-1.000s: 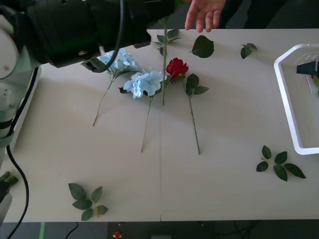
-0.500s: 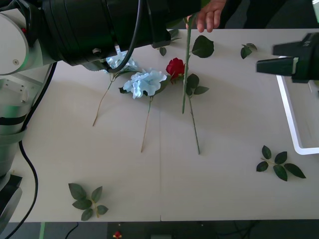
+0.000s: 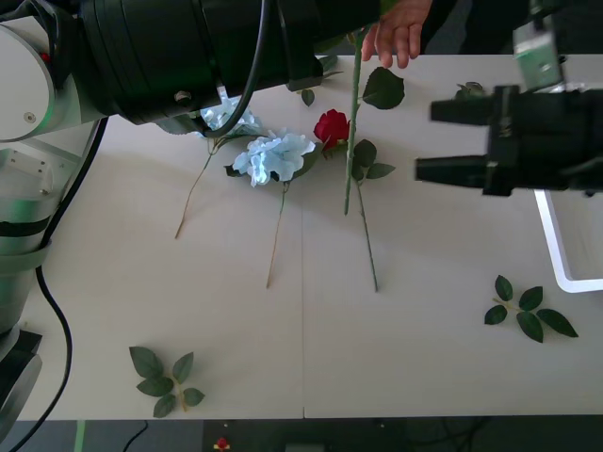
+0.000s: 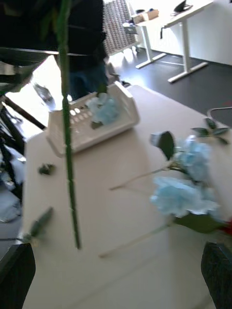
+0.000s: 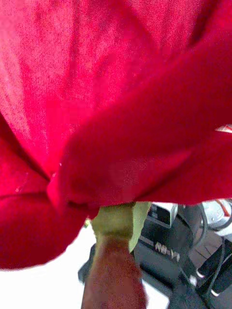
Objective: Place the red flowers into the right box and the blue flowers into the left box. If a person shows an open palm, hand one flower to the person first, then continue sorting.
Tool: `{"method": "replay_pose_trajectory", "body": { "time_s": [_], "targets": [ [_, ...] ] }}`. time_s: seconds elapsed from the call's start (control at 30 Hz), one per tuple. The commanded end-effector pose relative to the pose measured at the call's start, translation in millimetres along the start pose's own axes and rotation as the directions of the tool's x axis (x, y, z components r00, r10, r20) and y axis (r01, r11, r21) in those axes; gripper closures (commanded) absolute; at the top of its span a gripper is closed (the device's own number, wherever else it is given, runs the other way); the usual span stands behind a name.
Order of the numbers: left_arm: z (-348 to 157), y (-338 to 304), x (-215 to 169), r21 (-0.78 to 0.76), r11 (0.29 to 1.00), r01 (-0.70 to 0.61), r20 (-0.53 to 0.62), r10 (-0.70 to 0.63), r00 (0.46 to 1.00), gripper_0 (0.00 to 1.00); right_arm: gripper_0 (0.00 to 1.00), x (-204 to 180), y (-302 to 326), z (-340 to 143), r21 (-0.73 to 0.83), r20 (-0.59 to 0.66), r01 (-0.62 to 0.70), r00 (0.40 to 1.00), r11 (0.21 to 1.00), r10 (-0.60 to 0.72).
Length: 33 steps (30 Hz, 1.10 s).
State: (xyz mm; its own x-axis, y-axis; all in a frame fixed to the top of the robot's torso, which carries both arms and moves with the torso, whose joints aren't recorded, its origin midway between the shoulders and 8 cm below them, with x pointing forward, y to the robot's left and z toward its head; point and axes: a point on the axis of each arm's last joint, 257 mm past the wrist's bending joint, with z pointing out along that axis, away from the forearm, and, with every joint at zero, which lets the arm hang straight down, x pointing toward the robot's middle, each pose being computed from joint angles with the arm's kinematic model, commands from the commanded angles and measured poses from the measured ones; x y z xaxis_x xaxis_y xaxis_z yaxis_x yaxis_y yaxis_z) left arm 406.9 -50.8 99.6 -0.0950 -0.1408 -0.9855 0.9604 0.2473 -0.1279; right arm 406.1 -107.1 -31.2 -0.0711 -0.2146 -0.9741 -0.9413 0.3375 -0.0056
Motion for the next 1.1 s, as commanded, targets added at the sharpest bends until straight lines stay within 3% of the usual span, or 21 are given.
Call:
{"method": "replay_pose_trajectory", "body": {
  "time_s": [0.03,0.4,0.73,0.77,0.8,0.83,1.1],
  "targets": [
    [11,-22,-17,0.054,0.998,-0.020,0.017,0.019,1.000,1.00,0.00,-20,29,29,-0.082,0.056,0.015,0.998,0.997,-0.011],
    [11,-22,-17,0.054,0.998,-0.020,0.017,0.019,1.000,1.00,0.00,-39,54,79,-0.170,0.141,-0.020,0.989,0.985,0.045],
    [11,-22,-17,0.054,0.998,-0.020,0.017,0.019,1.000,1.00,0.00,-47,65,98,-0.202,0.168,-0.022,0.984,0.979,0.057],
    [11,-22,-17,0.054,0.998,-0.020,0.017,0.019,1.000,1.00,0.05,-47,65,98,-0.202,0.169,-0.020,0.984,0.979,0.055],
    [11,-22,-17,0.054,0.998,-0.020,0.017,0.019,1.000,1.00,0.67,-46,66,99,-0.206,0.168,-0.026,0.984,0.978,0.062],
    [11,-22,-17,0.054,0.998,-0.020,0.017,0.019,1.000,1.00,1.00,-46,67,99,-0.207,0.167,-0.024,0.984,0.978,0.060],
    [11,-22,-17,0.054,0.998,-0.020,0.017,0.019,1.000,1.00,1.00,-46,68,101,-0.210,0.170,-0.025,0.984,0.977,0.062]
  ]
}}
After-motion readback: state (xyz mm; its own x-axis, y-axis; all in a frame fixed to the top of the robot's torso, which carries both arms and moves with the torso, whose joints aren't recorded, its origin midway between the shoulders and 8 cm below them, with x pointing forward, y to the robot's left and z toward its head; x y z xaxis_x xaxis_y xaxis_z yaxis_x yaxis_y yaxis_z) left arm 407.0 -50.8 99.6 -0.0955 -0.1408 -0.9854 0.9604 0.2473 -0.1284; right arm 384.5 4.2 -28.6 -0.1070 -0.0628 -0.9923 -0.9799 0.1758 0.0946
